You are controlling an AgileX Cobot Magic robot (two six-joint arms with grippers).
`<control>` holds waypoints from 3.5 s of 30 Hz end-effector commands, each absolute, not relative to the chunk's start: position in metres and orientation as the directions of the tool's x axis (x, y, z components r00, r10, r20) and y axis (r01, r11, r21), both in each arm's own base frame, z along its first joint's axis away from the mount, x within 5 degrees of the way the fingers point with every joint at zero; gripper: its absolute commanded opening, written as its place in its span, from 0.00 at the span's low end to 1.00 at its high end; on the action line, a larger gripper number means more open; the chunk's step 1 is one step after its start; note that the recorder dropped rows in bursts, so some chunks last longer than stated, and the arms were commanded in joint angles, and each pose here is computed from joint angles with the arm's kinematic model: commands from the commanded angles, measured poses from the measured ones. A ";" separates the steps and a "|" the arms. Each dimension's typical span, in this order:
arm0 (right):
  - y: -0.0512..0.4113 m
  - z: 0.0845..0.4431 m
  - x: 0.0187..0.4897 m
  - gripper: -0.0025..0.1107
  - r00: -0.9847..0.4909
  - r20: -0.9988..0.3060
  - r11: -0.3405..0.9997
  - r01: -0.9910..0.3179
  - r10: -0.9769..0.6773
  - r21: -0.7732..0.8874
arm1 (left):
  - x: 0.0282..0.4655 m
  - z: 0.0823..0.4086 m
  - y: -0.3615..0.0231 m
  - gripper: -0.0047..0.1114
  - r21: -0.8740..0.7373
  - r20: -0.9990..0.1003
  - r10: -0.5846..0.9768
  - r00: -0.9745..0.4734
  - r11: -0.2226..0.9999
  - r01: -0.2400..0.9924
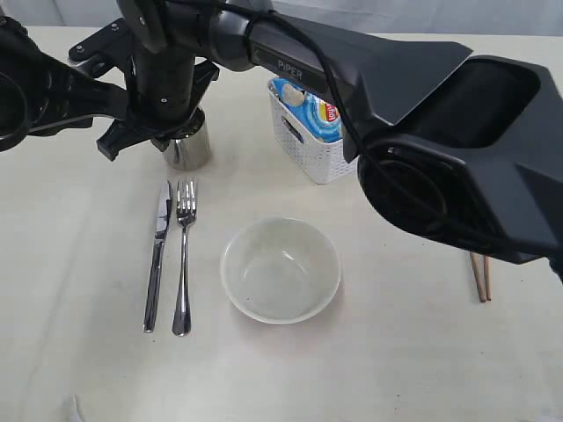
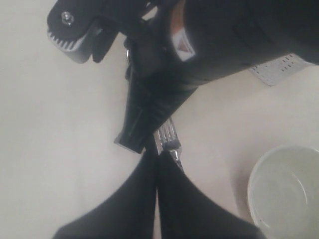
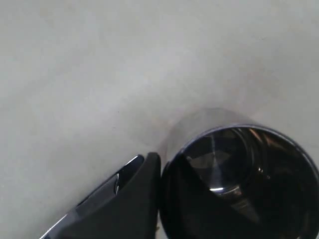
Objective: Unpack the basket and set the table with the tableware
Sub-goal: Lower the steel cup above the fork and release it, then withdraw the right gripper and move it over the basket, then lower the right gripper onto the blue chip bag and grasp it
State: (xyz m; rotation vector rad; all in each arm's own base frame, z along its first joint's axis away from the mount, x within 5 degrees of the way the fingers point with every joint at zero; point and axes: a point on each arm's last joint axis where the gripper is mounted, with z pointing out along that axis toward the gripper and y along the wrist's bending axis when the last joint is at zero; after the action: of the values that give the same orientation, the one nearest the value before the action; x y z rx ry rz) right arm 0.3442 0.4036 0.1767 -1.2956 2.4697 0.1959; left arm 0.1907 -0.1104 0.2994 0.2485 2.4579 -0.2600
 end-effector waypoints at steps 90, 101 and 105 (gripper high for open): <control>0.175 0.223 0.402 0.02 -0.927 -0.160 0.934 -0.352 -0.340 0.057 | 0.189 0.290 -0.110 0.04 -0.124 -0.636 0.123 -0.762 0.958 0.258; 0.141 0.229 0.429 0.64 -0.854 -0.324 0.901 -0.433 -0.407 0.007 | 0.190 0.290 -0.110 0.04 -0.124 -0.640 0.123 -0.758 0.958 0.260; 0.141 0.230 0.427 0.48 -0.848 -0.322 0.871 -0.477 -0.421 0.117 | 0.190 0.290 -0.110 0.04 -0.125 -0.642 0.123 -0.757 0.957 0.261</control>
State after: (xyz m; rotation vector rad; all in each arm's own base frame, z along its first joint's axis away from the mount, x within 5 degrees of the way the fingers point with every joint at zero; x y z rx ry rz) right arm 0.4301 0.1383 0.2247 -0.6101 2.7741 0.2036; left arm 0.1906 -0.1111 0.2903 0.2654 2.4377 -0.2721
